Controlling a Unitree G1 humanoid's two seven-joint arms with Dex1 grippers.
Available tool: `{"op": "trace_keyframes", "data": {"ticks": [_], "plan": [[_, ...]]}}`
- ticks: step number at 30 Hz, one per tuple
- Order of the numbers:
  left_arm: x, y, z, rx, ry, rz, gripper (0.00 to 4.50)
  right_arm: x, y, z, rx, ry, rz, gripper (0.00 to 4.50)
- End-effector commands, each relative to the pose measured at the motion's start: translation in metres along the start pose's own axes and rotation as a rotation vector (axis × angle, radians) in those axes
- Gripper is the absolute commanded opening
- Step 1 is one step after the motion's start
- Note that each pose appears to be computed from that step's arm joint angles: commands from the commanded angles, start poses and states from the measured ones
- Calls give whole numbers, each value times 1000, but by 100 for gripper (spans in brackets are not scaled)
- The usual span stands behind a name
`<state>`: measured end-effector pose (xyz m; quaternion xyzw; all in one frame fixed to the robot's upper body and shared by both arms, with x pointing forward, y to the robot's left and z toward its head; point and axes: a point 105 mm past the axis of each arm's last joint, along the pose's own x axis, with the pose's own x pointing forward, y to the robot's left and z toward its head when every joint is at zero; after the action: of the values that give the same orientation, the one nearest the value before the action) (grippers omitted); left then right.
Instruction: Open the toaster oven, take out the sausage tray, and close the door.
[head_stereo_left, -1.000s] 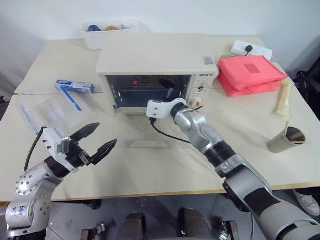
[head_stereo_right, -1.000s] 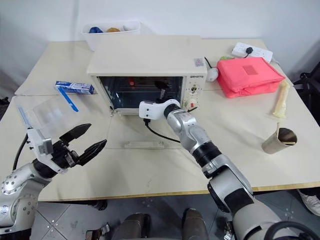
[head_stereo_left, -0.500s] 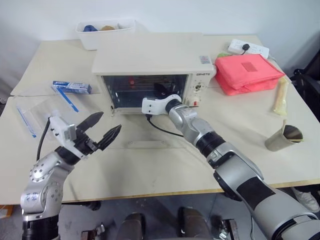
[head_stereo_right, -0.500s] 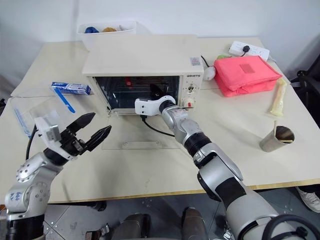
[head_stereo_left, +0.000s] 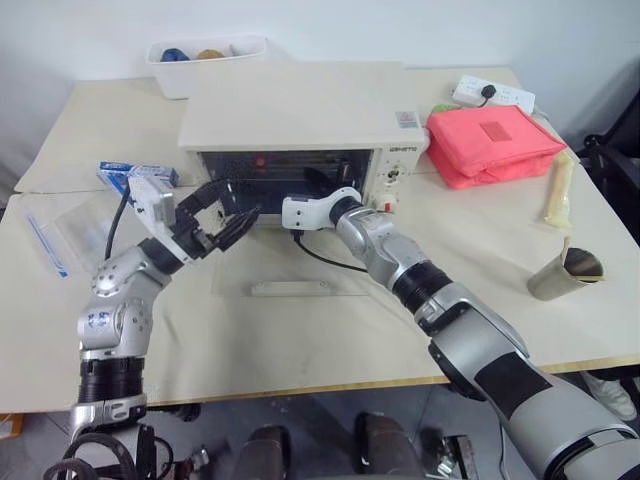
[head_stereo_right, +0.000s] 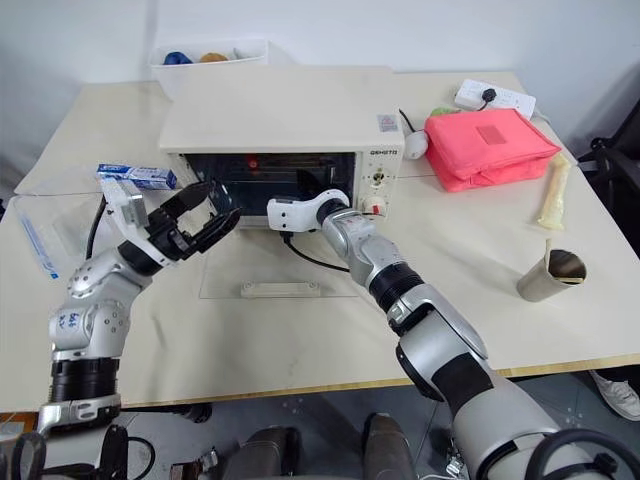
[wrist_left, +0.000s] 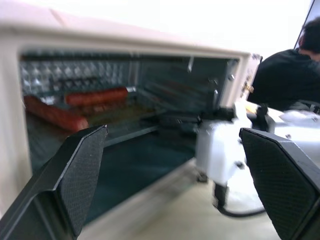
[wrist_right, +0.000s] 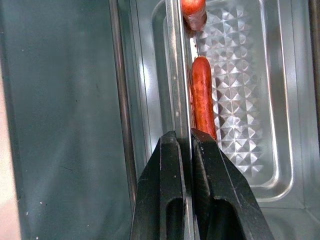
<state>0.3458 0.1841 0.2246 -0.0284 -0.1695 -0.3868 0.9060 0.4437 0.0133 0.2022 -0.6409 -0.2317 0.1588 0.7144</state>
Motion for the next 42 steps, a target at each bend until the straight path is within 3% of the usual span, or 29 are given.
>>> {"op": "trace_keyframes", "data": {"ticks": [1, 8, 21, 27, 36, 38, 42], "plan": [[-2, 8, 20, 23, -55, 7, 450, 3, -41, 22, 40, -86, -134, 7], [-3, 19, 20, 31, 16, -12, 450, -4, -33, 38, 25, -176, -76, 7], [-1, 28, 17, -3, 84, -54, 450, -64, -7, 56, 84, -299, 99, 7], [-12, 28, 9, -80, 108, -16, 450, -102, -4, 46, 87, -281, 86, 7], [-18, 26, -1, -126, 141, 3, 450, -129, -4, 42, 36, -296, 47, 7], [-23, 27, 1, -162, 140, 10, 450, -134, -1, 42, 17, -306, 58, 7], [-49, 16, 2, -460, 263, 33, 450, -146, 0, 44, -43, -371, 75, 7]]}}
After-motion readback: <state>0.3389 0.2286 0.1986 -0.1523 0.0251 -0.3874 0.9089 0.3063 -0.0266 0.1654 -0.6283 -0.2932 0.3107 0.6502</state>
